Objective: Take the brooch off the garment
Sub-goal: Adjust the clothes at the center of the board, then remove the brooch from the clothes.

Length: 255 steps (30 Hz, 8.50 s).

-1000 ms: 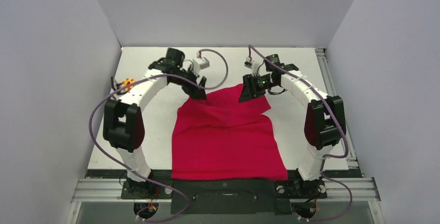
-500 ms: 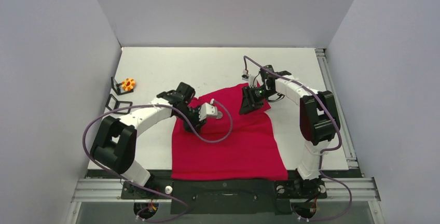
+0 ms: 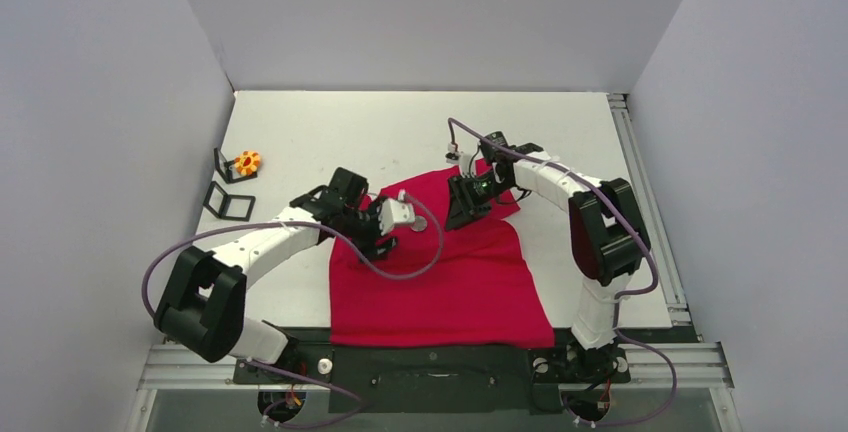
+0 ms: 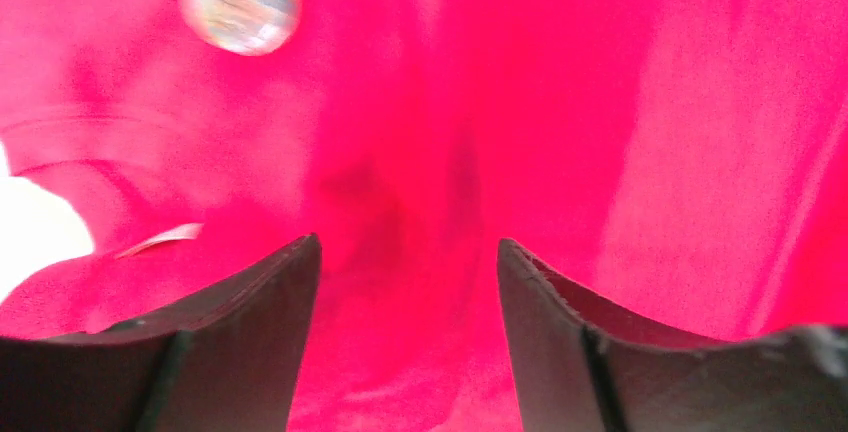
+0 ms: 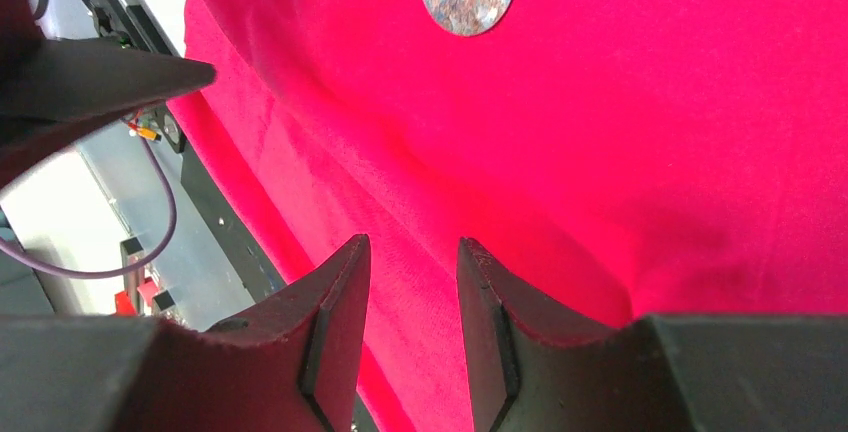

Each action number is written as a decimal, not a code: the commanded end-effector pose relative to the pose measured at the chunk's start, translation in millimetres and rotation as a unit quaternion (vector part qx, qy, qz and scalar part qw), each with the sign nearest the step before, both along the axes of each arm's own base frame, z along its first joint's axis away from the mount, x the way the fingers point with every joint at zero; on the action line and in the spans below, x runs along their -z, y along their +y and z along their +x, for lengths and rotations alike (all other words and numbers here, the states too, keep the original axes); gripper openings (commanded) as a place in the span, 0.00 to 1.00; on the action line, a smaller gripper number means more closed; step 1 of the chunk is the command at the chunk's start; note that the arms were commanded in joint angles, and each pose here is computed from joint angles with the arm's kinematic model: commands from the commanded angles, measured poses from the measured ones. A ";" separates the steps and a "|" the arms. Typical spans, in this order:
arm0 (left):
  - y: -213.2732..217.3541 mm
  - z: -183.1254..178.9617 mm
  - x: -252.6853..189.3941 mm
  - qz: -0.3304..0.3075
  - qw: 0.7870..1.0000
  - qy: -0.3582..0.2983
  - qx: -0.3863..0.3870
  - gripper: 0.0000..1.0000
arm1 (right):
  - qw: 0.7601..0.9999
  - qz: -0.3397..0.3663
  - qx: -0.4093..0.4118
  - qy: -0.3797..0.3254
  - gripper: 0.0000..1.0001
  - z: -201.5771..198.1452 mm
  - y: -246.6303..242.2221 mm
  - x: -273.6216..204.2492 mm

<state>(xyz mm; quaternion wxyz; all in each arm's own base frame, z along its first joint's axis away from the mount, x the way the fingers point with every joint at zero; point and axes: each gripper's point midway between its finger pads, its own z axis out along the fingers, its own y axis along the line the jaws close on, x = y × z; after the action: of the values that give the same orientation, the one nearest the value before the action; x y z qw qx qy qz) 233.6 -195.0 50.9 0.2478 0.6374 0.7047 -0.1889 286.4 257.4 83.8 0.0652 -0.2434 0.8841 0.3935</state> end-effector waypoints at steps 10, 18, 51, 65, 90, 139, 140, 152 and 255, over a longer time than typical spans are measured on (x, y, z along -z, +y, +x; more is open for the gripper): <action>-74.0 90.3 -77.1 -0.302 0.787 0.363 -0.397 0.64 | 0.995 0.037 0.089 -0.028 0.30 30.8 16.8 -5.9; -64.8 108.4 -29.8 -0.276 0.732 0.410 -0.470 0.57 | 0.977 0.107 0.179 -0.038 0.24 68.8 50.8 -9.9; -91.2 106.0 -16.1 -0.295 0.698 0.471 -0.451 0.09 | 0.983 0.074 0.160 -0.045 0.14 60.0 45.0 26.4; -94.5 110.9 -15.6 -0.283 0.638 0.526 -0.485 0.00 | 0.959 -0.052 0.027 -0.276 0.38 48.6 11.9 -3.5; -97.3 100.2 -25.2 -0.260 0.511 0.653 -0.494 0.00 | 0.827 -0.043 -0.158 -0.538 0.43 31.5 40.9 -16.4; -54.2 144.9 -93.7 -0.433 0.615 0.479 -0.453 0.58 | 0.879 0.042 0.021 -0.475 0.00 61.1 37.2 -39.6; -48.3 148.8 -90.7 -0.438 0.629 0.454 -0.454 0.58 | 0.886 0.059 0.036 -0.458 0.00 59.7 39.8 -41.9; -63.5 160.7 -106.7 -0.500 0.742 0.310 -0.321 0.32 | 0.882 0.169 0.102 -0.428 0.00 57.2 54.4 -70.6; -109.4 74.9 -162.5 -0.460 0.882 0.088 -0.060 0.00 | 0.933 0.131 0.038 -0.332 0.37 43.2 3.9 -98.7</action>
<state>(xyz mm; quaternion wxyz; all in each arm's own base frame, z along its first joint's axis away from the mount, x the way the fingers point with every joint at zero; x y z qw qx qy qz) 304.2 -297.6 149.7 0.4253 0.4618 0.6250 -0.4640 312.3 255.4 159.1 0.3612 -0.3678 0.7736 0.3684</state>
